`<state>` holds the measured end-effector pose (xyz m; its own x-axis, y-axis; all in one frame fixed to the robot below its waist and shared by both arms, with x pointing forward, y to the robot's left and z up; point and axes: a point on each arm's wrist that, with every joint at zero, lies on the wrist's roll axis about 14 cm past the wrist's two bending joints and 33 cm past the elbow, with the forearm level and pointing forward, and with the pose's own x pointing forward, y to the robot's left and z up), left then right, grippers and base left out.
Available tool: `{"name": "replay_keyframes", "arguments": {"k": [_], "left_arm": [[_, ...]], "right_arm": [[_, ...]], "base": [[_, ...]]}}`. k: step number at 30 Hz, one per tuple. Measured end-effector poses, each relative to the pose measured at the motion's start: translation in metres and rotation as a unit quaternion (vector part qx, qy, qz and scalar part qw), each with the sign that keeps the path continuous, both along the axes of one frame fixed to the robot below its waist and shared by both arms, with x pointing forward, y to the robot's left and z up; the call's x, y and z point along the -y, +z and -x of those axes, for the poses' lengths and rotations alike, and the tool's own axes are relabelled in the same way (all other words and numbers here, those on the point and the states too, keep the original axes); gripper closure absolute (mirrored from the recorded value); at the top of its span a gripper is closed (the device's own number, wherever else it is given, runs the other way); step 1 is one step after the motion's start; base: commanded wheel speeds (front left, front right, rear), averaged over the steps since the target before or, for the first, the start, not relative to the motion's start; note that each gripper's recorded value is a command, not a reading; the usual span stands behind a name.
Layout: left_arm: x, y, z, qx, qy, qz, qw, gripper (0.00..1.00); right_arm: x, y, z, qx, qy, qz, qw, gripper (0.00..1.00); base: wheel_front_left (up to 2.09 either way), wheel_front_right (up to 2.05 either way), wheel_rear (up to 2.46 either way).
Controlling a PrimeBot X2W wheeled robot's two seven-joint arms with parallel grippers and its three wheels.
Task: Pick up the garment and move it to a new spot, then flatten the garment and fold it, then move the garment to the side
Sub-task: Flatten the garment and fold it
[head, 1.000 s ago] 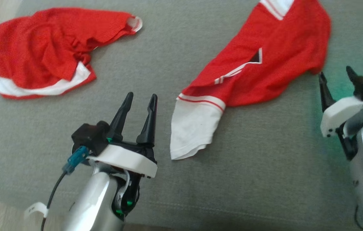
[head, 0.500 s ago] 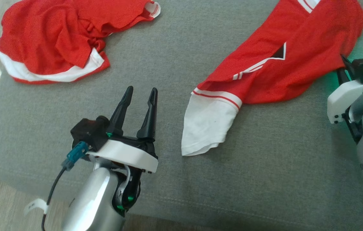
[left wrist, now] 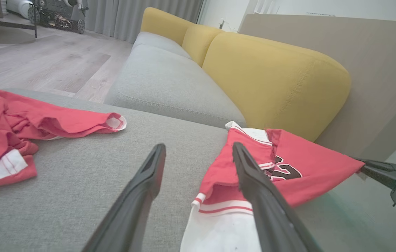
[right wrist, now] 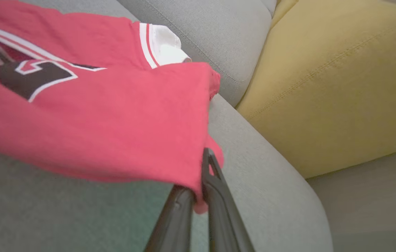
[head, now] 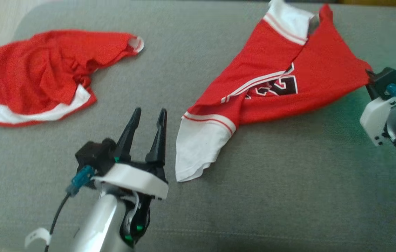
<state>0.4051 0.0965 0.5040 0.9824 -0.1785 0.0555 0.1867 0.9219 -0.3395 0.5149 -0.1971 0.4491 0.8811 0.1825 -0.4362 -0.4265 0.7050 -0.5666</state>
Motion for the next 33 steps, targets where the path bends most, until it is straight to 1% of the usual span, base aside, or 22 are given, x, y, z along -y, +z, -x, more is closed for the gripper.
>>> {"name": "replay_keyframes", "arguments": {"k": [6,9,12,15,18,21,27,31,32,33], "left_arm": [[0.007,0.009,0.014,0.011,-0.008,0.006,1.000,0.00],[0.009,0.015,0.017,0.019,-0.011,0.007,1.000,0.00],[0.006,0.016,0.016,0.020,-0.006,0.008,1.000,0.00],[0.003,0.012,0.016,0.015,-0.002,0.007,1.000,0.00],[-0.002,0.004,0.015,0.003,0.005,0.009,1.000,0.00],[-0.006,-0.001,0.013,-0.005,0.011,0.007,1.000,0.00],[-0.024,-0.004,0.006,-0.010,0.034,0.003,0.999,0.00],[-0.036,-0.014,0.009,-0.025,0.052,-0.002,0.998,0.00],[-0.038,-0.016,0.010,-0.030,0.058,-0.004,0.998,0.00],[-0.041,-0.018,0.010,-0.033,0.061,-0.005,0.998,0.00]], "right_arm": [[0.041,0.040,0.031,-0.014,-0.004,0.074,0.997,1.00],[0.064,0.047,0.055,-0.051,-0.010,0.116,0.992,1.00],[0.065,0.055,0.067,-0.078,0.000,0.131,0.988,1.00],[0.055,0.061,0.063,-0.082,0.014,0.133,0.988,1.00],[0.030,0.058,0.054,-0.093,0.046,0.136,0.985,1.00],[0.015,0.045,0.040,-0.112,0.065,0.147,0.981,1.00],[-0.008,0.011,0.006,-0.153,0.084,0.169,0.970,1.00],[-0.022,-0.009,-0.017,-0.158,0.104,0.184,0.965,1.00],[-0.026,-0.013,-0.022,-0.158,0.109,0.185,0.964,0.89],[-0.029,-0.018,-0.026,-0.158,0.114,0.187,0.963,0.51]], "base": [[0.00,0.00,0.00],[0.00,0.00,0.00],[0.00,0.00,0.00],[0.00,0.00,0.00],[0.00,0.00,0.00],[0.00,0.00,0.00],[0.00,0.00,0.00],[0.00,0.00,0.00],[0.00,0.00,0.00],[0.00,0.00,0.00]]}}
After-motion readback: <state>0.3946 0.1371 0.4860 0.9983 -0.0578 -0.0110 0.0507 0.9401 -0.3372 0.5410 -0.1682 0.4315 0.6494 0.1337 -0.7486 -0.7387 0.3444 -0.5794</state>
